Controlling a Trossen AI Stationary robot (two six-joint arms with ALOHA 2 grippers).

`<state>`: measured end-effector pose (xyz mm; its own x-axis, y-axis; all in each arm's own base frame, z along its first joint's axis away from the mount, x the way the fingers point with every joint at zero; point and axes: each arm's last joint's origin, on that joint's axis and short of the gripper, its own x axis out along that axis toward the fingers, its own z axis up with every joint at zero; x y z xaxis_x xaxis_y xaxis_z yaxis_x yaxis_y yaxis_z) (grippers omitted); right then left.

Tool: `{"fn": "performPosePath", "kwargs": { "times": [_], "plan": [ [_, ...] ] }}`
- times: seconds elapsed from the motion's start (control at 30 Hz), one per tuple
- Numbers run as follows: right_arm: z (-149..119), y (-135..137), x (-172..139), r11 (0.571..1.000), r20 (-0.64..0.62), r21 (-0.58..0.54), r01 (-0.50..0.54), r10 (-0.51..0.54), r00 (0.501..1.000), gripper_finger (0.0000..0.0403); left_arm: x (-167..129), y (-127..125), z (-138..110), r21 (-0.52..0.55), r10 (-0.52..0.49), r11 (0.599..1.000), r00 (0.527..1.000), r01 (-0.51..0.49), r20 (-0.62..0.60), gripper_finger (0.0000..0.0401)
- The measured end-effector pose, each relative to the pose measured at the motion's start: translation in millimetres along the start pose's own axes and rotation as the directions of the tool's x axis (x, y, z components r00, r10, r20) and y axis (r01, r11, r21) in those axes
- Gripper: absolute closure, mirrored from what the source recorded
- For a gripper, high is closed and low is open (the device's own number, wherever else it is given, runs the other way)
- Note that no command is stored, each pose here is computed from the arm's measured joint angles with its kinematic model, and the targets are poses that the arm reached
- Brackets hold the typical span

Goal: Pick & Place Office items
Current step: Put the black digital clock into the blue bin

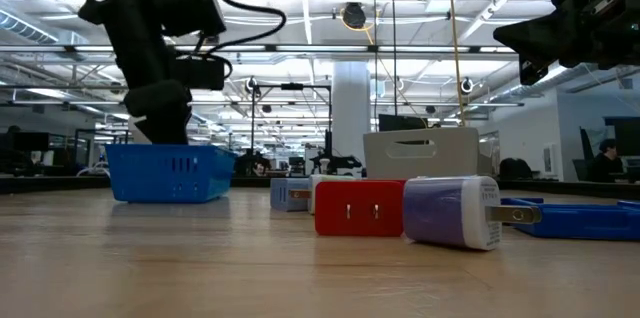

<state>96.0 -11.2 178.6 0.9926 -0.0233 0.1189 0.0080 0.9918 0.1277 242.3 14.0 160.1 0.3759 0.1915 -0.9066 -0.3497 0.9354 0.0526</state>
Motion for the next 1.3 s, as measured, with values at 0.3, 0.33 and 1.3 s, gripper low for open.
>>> {"fn": "performPosePath", "kwargs": {
  "times": [0.3, 0.33, 1.3],
  "plan": [
    [-0.1, 0.0, 0.0, 1.000, -0.002, 0.000, 0.000, 0.000, 1.000, 0.0403, 12.3, 3.0, 1.0, -0.020, -0.030, 0.999, 0.999, 0.029, -0.039, 0.0116],
    [-0.3, 0.0, 0.0, 1.000, -0.003, 0.000, 0.000, 0.000, 1.000, 0.0403, 13.6, 3.5, 0.9, -0.021, -0.028, 0.999, 0.999, 0.027, -0.044, 0.0116],
    [-0.6, -0.1, 0.0, 1.000, -0.008, 0.001, 0.000, 0.000, 1.000, 0.0403, 18.5, 4.6, 1.6, -0.048, -0.024, 0.999, 0.999, 0.022, -0.049, 0.0084]
  ]
}}
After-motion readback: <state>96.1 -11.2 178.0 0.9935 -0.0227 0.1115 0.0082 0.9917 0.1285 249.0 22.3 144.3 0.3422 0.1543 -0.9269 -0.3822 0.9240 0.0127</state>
